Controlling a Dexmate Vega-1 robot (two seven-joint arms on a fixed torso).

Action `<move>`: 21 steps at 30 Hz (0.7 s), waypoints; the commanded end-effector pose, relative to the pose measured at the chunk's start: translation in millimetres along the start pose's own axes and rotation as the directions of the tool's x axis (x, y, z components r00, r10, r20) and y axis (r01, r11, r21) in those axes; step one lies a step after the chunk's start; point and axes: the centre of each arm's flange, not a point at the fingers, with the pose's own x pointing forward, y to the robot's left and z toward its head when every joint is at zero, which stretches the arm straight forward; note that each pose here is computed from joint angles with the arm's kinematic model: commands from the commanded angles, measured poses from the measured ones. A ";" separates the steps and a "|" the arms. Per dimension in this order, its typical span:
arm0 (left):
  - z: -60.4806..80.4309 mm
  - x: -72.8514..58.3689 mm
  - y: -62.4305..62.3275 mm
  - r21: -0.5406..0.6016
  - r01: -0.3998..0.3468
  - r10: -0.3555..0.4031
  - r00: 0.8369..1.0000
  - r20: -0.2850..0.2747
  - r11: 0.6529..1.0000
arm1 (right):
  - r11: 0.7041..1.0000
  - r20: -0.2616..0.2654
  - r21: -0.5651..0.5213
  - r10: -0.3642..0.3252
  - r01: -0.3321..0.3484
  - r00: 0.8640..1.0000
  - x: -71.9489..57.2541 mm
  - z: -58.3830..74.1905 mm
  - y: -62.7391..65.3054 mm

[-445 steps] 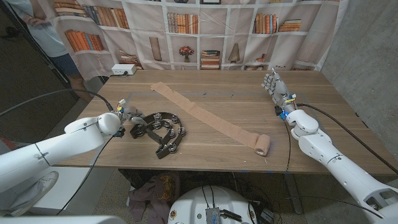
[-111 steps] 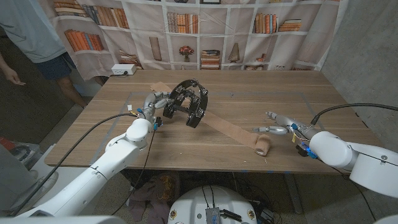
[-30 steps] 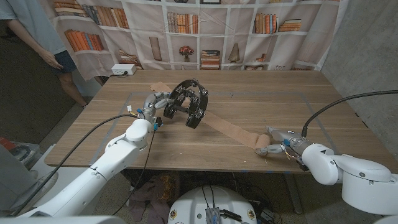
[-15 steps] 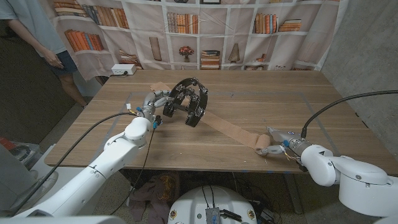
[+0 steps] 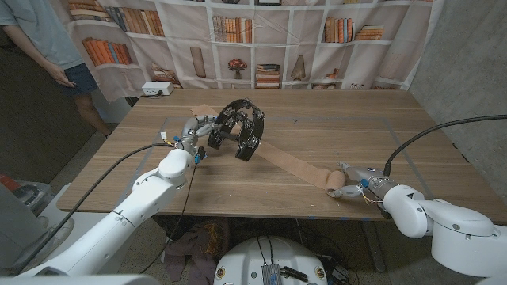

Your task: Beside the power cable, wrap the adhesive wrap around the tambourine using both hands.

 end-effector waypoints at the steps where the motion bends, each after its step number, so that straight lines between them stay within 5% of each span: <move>1: -2.5 -2.8 0.7 -0.006 -0.004 0.004 1.000 -0.006 1.000 | 1.000 0.005 -0.002 -0.031 0.031 1.000 0.6 0.1 -1.5; 14: -4.7 -3.4 -0.8 -0.009 -0.005 0.005 1.000 -0.004 1.000 | 0.996 0.005 0.021 -0.091 0.091 0.996 0.1 0.9 -1.6; 21: -5.4 -4.8 0.7 -0.009 -0.016 0.016 1.000 -0.008 1.000 | 0.983 0.017 0.078 -0.166 0.164 0.986 -2.8 -0.9 -14.5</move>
